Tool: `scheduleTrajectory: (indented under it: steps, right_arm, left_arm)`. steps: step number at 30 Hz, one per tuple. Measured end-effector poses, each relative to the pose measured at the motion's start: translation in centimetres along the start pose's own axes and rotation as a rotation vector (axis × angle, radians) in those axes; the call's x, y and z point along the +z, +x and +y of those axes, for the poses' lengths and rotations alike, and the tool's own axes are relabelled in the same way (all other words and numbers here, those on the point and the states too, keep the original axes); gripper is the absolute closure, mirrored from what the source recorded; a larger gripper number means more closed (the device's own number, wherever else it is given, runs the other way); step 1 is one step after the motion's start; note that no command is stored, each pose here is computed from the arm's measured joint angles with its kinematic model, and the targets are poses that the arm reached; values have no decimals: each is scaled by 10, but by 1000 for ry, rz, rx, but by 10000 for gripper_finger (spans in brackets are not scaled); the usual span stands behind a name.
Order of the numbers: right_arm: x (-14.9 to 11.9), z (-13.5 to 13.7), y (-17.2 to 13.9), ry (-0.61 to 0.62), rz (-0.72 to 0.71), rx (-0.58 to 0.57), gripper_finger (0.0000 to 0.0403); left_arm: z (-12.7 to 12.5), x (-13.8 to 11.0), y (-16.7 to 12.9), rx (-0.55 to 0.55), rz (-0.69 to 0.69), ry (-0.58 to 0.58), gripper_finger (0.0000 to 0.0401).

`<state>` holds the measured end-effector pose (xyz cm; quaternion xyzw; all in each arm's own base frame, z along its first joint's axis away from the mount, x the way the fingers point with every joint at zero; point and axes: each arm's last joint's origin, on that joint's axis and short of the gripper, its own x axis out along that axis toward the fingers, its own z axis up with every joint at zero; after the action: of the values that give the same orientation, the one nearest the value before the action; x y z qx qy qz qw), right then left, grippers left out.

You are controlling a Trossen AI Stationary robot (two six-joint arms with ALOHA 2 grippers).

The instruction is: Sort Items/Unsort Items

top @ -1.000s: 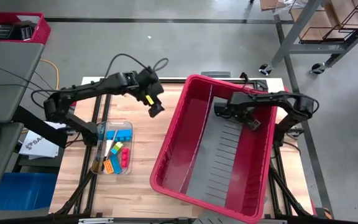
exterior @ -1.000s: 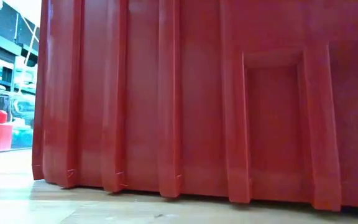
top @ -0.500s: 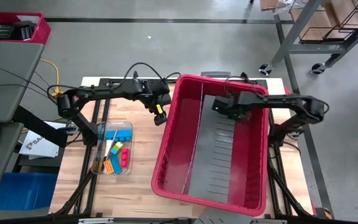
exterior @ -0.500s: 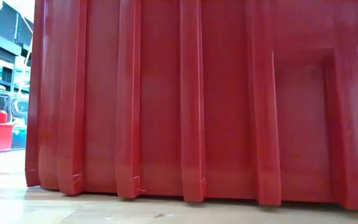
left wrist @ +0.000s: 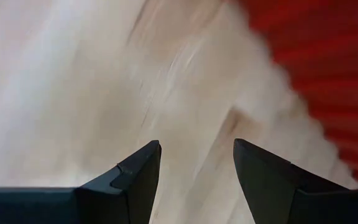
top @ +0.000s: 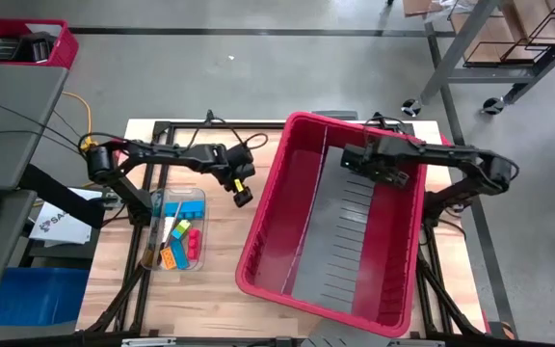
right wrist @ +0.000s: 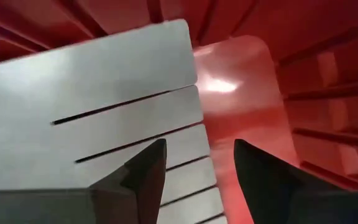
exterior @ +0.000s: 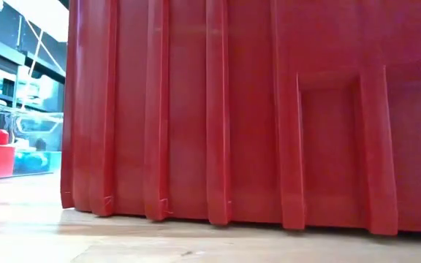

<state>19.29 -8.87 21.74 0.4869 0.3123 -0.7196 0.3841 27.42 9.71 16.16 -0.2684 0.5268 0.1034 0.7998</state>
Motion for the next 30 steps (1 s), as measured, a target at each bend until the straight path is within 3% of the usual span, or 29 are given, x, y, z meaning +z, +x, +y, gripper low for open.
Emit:
scheduleTrajectory:
  steps: [3,5,7,9,12,15,17,20,25,28,30]
  right_arm:
    - [-2,10,10,-2,19,-17,224]
    - [-6,19,9,-67,47,74,224]
    - [-10,22,4,-141,54,135,224]
    - [-10,17,-4,-180,49,133,224]
    - [-8,7,-18,-217,6,141,224]
    - [-4,-6,-35,-245,-30,166,224]
    - [0,-14,-49,-249,-56,224,224]
    - [2,-26,-70,-273,-76,327,224]
    - [8,-47,-122,-341,-134,575,225]
    - [10,-61,-161,-459,-184,736,243]
    - [12,-71,-186,-550,-199,822,278]
  left_arm:
    - [0,-7,5,-17,10,-36,201]
    - [0,-12,4,-50,55,-51,201]
    - [-3,-11,-8,-91,17,-40,201]
    - [-4,-5,-32,-104,-92,-3,201]
    - [4,-2,-69,8,-234,11,201]
    - [13,2,-118,96,-415,-51,201]
    - [14,4,-150,90,-539,-113,201]
    - [-4,8,-185,60,-597,-34,208]
    - [-55,27,-201,17,-603,174,260]
    - [-80,44,-189,-34,-625,269,330]
    - [-92,54,-174,-113,-612,328,380]
